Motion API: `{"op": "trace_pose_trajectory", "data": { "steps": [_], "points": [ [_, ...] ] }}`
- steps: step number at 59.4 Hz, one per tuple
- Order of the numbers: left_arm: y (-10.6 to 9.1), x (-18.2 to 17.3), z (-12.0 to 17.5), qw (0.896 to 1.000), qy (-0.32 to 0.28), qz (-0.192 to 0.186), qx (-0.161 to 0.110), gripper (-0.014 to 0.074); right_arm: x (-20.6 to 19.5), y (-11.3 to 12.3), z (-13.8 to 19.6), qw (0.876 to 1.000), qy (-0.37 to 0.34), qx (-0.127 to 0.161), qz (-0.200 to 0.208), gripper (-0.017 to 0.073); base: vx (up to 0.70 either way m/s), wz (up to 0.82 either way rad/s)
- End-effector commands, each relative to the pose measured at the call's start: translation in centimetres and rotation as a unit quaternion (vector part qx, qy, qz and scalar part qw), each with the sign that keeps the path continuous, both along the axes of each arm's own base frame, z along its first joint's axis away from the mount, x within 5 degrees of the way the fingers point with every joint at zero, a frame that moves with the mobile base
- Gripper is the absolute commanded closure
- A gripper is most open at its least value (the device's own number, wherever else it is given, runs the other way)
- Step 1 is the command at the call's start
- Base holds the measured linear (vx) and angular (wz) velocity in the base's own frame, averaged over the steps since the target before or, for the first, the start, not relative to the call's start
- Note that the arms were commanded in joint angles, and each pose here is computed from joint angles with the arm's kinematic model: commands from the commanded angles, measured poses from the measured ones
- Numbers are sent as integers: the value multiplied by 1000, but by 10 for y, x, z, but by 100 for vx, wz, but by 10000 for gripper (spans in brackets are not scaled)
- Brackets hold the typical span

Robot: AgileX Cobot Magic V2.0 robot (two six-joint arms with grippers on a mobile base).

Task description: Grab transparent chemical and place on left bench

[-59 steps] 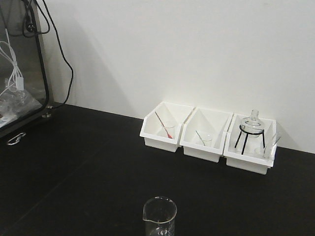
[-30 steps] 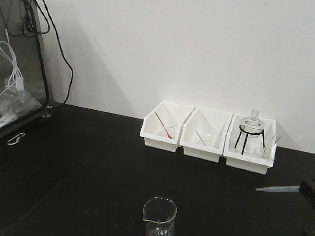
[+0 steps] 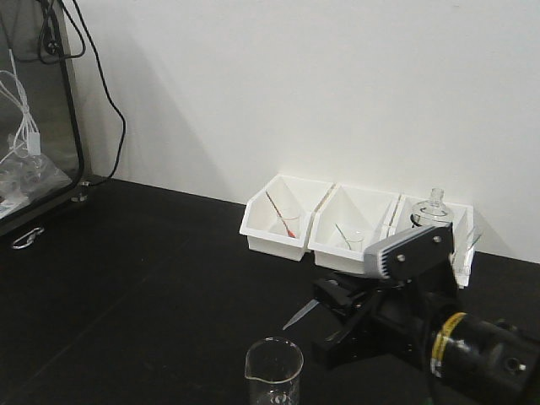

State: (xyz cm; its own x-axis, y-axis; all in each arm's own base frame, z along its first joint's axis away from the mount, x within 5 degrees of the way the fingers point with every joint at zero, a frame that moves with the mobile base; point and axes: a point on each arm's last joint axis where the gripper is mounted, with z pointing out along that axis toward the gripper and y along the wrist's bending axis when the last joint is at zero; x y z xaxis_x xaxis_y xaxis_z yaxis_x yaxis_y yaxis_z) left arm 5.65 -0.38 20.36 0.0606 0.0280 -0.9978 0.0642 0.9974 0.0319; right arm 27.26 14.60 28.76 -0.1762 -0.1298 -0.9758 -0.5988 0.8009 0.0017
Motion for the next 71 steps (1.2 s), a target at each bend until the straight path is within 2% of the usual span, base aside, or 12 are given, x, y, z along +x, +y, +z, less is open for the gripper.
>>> {"op": "trace_pose_trajectory", "data": {
  "steps": [1,14,21,29,38,43,50,54,61,71],
  "points": [
    [0,-1,3,999,-40,0,-7,597,9,16,13,999,-30,15,25,522,0,0],
    [0,-1,3,999,-40,0,-7,597,26,33,-23,999,23,-16,31,495,0,0],
    [0,-1,3,999,-40,0,-7,597,30,35,-35,999,40,-22,30,431,0,0],
    [0,-1,3,999,-40,0,-7,597,31,36,-38,998,43,-24,29,281,0,0],
    [0,-1,3,999,-40,0,-7,597,31,36,-37,998,43,-23,30,63,0,0],
    [0,-1,3,999,-40,0,-7,597,30,37,-34,999,35,-14,35,0,0,0],
    [0,-1,3,999,-40,0,-7,597,20,32,-10,999,4,-2,36,-4,0,0],
    [0,-1,3,999,-40,0,-7,597,10,23,12,1000,-15,-3,22,10,0,0],
    [0,-1,3,999,-40,0,-7,597,-15,0,50,999,-36,-13,-26,37,0,0],
    [0,-1,3,999,-40,0,-7,597,-40,-30,72,994,-14,-43,-103,69,0,0]
  ]
}}
